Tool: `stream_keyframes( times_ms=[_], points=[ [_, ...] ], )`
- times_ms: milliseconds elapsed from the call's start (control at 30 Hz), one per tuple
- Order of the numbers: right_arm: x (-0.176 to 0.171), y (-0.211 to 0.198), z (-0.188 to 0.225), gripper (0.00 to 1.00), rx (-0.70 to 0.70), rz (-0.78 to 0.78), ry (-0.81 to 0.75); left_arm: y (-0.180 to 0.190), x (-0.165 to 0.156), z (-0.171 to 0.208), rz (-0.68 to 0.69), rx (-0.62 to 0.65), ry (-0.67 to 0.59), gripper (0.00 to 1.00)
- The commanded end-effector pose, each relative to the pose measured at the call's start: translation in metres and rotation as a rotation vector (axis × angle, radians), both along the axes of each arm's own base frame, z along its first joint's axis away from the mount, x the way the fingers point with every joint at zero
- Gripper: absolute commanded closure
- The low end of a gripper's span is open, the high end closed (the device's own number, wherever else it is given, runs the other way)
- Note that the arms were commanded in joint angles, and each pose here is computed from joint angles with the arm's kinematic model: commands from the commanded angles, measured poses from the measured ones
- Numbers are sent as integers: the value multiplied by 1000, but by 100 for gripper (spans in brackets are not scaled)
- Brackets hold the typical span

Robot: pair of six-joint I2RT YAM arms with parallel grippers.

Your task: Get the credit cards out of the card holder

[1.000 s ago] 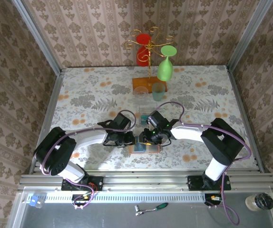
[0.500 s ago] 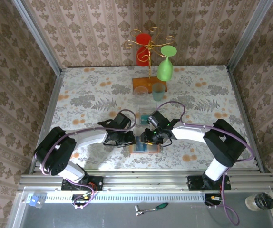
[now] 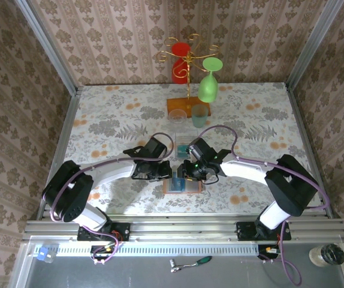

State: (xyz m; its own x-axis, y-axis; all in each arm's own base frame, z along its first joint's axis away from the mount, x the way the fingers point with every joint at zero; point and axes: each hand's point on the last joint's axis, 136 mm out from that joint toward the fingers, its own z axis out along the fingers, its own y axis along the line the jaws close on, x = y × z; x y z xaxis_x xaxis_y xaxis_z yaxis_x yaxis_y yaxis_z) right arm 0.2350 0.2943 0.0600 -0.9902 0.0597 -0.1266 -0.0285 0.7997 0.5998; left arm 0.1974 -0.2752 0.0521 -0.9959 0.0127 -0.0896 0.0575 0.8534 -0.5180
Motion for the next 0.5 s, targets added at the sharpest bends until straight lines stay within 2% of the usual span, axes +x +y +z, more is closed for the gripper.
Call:
stream_keyframes(
  times_ms=[0, 467],
  points=[
    [0, -7, 3, 69, -6, -15, -14, -6, -3, 1, -35, 9, -1, 92],
    [-2, -10, -11, 69, 14, -25, 22, 1, -11, -25, -37, 59, 42, 96]
  ],
)
